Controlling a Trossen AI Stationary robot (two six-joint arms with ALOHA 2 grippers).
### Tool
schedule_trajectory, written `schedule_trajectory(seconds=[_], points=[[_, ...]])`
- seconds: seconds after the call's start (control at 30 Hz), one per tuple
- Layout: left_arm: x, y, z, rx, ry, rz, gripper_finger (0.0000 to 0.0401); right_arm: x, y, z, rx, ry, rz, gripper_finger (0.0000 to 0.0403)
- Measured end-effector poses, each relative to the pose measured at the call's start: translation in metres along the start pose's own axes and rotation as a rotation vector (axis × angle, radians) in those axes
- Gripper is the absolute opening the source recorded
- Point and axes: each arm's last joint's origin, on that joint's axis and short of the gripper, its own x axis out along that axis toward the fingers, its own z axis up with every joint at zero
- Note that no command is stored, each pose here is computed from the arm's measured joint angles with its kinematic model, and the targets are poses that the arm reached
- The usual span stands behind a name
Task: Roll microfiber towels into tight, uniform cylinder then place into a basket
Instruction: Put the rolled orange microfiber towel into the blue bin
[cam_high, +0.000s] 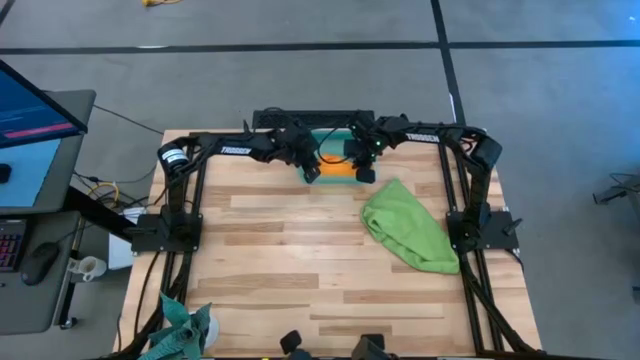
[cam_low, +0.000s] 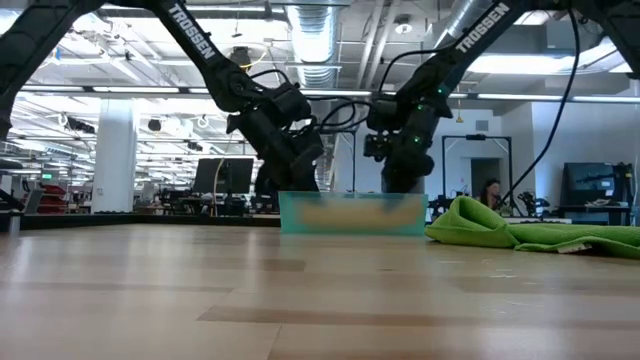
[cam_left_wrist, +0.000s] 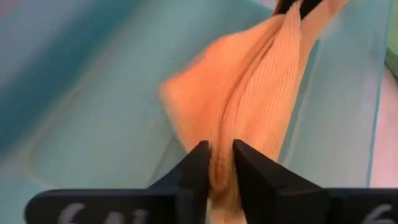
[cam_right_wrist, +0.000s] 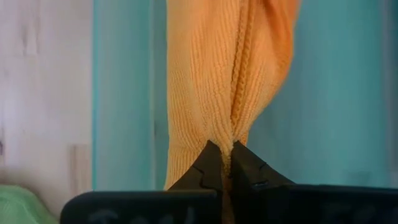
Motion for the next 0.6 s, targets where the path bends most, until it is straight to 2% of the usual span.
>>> schedule_trajectory(seconds=[0.23, 0.47, 0.6], points=[[-0.012, -0.002, 0.029, 0.023, 0.009, 0.002, 0.0118, 0.0, 0.003, -0.001, 0.016, 0.0, 0.05, 0.0022], [-0.037, -0.002, 0.066, 0.078, 0.056, 0.145, 0.0126, 0.0, 0.004, -0.001, 0.042, -0.021, 0.079, 0.0022], [-0.046, -0.003, 0.079, 0.104, 0.051, 0.173, 0.0126, 0.0, 0.004, -0.001, 0.061, -0.01, 0.066, 0.0051]])
